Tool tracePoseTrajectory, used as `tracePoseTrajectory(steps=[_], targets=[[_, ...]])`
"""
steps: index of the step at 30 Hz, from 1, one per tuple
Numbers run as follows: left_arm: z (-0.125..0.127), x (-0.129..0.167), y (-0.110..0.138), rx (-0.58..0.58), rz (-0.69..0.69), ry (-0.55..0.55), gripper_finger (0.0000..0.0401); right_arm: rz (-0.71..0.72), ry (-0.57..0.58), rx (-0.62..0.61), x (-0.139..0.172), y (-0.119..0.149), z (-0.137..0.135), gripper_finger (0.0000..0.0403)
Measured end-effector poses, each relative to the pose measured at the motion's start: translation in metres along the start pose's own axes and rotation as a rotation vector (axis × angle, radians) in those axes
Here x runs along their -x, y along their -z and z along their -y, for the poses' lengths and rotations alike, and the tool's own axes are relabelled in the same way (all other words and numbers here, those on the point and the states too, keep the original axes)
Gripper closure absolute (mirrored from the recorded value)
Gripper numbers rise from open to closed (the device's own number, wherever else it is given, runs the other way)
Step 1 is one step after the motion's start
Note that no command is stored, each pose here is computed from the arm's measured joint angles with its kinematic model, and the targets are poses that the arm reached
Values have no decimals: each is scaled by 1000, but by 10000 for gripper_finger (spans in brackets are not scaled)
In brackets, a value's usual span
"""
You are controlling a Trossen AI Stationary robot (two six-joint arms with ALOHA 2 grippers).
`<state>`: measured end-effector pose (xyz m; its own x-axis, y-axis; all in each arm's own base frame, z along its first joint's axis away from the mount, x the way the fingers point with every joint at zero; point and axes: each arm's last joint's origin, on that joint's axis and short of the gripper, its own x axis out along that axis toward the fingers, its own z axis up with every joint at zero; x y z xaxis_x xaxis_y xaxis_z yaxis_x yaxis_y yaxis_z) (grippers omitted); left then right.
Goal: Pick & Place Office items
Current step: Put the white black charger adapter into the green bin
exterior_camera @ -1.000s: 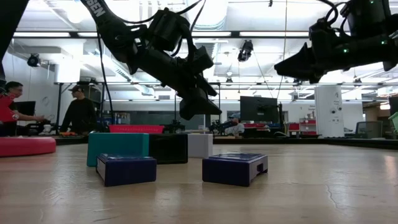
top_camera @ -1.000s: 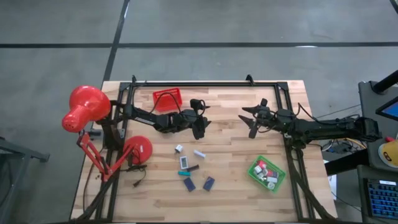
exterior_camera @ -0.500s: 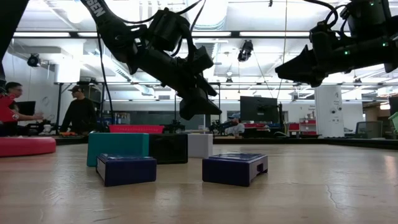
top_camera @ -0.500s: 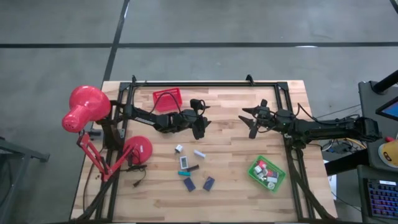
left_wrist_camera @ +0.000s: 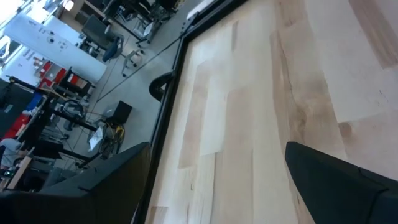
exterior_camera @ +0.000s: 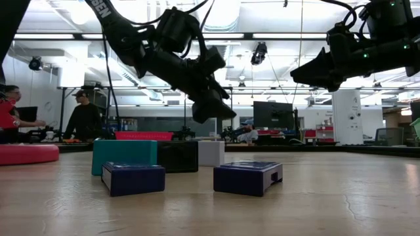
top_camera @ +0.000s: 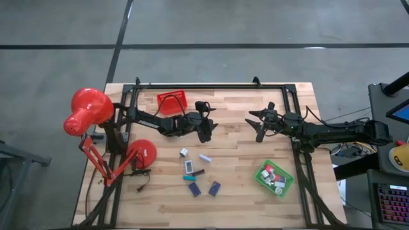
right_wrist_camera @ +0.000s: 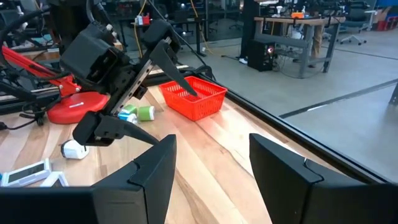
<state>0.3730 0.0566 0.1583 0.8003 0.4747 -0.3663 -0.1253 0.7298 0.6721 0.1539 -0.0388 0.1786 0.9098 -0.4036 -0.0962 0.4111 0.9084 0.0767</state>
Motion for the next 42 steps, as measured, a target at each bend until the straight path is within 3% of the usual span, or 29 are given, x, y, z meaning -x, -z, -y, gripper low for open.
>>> tracePoseTrajectory(steps=[12,22,26,31,35,38,42], targets=[[2,0,0,156,7,31,25,1,0,0,0,0,0,204],[4,1,2,165,-17,56,25,1,0,0,0,0,0,204],[2,6,-2,270,-1,116,25,1,0,0,0,0,0,204],[-17,40,-17,346,-187,198,25,1,0,0,0,0,0,204],[-41,80,-36,492,-341,223,25,1,0,0,0,0,0,204],[-49,107,-50,634,-351,230,25,1,0,0,0,0,0,204],[-41,130,-57,680,-366,271,27,1,0,0,0,0,0,204]])
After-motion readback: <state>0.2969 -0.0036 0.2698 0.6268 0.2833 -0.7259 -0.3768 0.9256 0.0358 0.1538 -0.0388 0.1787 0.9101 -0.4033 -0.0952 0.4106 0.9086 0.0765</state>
